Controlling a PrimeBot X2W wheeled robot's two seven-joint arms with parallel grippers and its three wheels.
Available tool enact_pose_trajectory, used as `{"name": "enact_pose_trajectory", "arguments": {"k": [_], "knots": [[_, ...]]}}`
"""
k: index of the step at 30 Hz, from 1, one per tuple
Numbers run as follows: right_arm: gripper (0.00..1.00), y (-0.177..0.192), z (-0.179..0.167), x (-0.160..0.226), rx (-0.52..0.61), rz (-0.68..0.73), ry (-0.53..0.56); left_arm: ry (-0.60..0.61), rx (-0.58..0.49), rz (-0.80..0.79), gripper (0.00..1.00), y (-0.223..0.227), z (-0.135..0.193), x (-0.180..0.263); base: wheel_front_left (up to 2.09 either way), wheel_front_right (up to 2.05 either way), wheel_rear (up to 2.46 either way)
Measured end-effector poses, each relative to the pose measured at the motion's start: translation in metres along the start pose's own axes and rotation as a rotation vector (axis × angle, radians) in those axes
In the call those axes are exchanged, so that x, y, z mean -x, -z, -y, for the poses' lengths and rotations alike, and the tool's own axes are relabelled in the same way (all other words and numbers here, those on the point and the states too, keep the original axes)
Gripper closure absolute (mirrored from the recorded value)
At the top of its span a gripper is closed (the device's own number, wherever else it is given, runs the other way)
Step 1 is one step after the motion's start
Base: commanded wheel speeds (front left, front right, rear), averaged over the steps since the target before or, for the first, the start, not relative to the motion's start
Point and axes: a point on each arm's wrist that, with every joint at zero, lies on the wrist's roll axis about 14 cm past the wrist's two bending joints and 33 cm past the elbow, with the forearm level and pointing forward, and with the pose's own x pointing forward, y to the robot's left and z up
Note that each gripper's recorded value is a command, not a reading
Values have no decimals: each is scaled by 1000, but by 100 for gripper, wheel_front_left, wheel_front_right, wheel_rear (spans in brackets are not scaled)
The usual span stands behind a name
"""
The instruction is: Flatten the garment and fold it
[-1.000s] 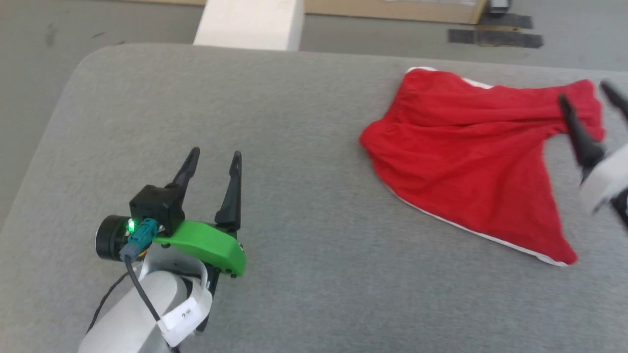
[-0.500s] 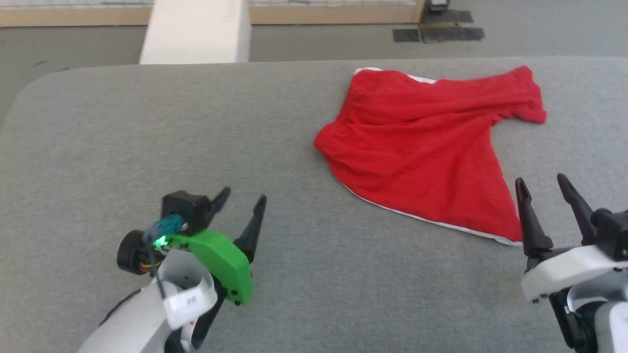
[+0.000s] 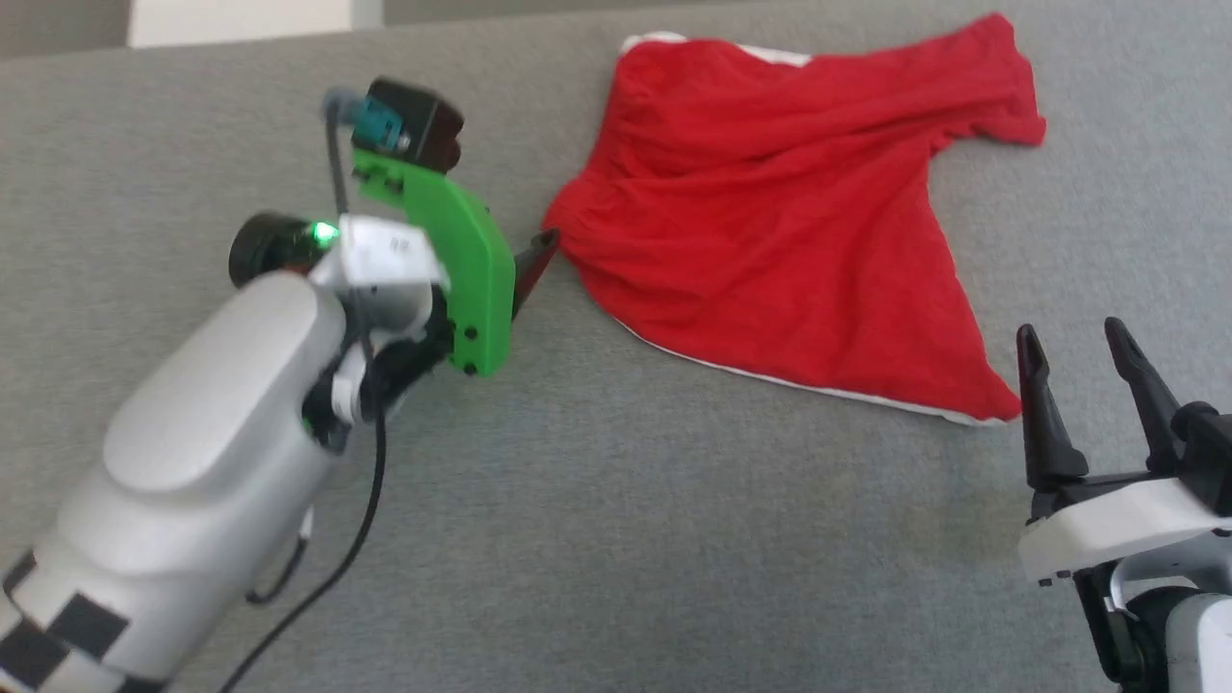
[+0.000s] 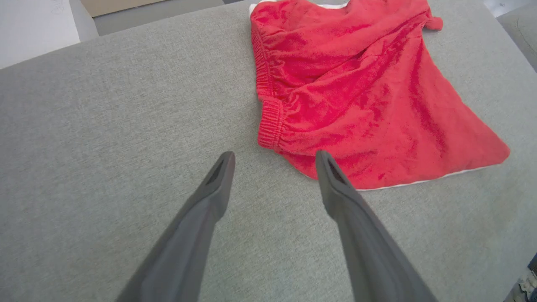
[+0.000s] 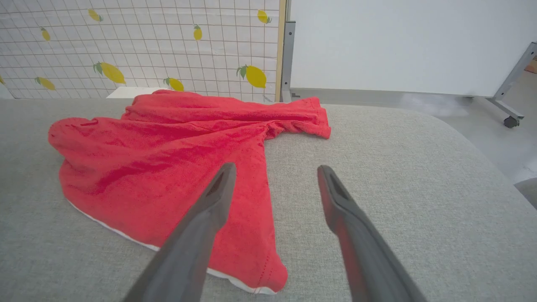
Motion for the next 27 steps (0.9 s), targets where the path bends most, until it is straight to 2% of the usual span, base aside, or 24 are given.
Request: {"name": "enact_pose_trajectory", "arguments": {"k": [8, 15, 20, 21, 22, 23, 27], "knots": [[0, 23, 17, 3, 5, -55, 64, 7, -41, -176, 0, 23, -23, -50, 0, 0, 0], [0, 41, 30, 7, 24, -111, 107, 50, -41, -228, 0, 40, -19, -79, 0, 0, 0], [0, 47, 30, 2, 27, -125, 109, 49, -78, -286, 0, 49, -21, -90, 0, 0, 0], [0, 48, 29, 1, 27, -125, 106, 49, -81, -298, 40, 50, -21, -90, 0, 0, 0], [0, 47, 28, 1, 26, -124, 104, 39, -77, -307, 91, 50, -23, -90, 0, 0, 0], [0, 47, 28, 1, 25, -123, 102, 36, -77, -310, 100, 50, -23, -90, 0, 0, 0], [0, 43, 25, 2, 19, -112, 94, 13, -65, -278, 100, 45, -22, -83, 0, 0, 0]]}}
